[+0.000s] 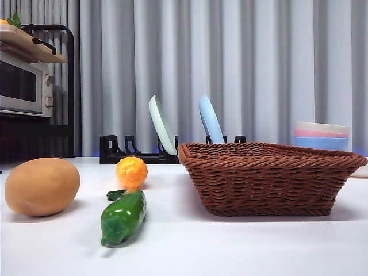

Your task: Pick up the basket,pick up the corn from the table,pick up the potato from the table,pick up the cucumber from the table,put all items into the basket

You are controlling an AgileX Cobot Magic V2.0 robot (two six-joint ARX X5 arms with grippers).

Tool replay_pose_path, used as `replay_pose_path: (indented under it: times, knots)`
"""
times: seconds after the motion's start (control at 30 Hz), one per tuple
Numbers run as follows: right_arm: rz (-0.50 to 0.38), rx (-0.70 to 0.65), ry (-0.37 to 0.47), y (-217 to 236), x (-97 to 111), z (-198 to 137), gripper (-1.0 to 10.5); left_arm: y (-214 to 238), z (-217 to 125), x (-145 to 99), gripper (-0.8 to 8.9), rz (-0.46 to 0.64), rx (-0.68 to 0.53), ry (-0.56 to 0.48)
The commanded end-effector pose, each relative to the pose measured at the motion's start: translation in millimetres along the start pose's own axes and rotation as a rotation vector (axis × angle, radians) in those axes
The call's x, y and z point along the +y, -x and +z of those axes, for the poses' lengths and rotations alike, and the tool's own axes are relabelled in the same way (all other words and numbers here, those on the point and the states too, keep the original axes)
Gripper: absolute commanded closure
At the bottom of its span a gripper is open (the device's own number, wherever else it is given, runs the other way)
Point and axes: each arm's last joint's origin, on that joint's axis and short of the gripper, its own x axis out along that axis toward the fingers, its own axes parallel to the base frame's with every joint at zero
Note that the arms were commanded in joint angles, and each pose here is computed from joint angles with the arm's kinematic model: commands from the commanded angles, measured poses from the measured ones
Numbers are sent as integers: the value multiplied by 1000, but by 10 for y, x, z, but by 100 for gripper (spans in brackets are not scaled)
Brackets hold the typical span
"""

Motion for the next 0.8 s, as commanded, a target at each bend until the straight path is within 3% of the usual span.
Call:
replay_pose_path:
  times: [0.03, 0.37, 0.53, 0.63, 0.8]
  knots:
    - [45, -44, 30, 58, 132, 176, 963, 58, 192, -102, 821, -18, -33, 8]
    - [41, -49, 281, 34, 579, 805, 963, -16, 875, -396, 821, 11, 56, -133]
    - [13, 12, 350, -161, 774, 1091, 963, -242, 1267, -541, 821, -64, 124, -206]
    - [8, 104, 381, -328, 860, 1206, 963, -427, 1442, -586, 821, -93, 188, -200]
    - [96, 354, 448, -643, 958, 1283, 962, -748, 1602, -588, 818, -106, 301, -160]
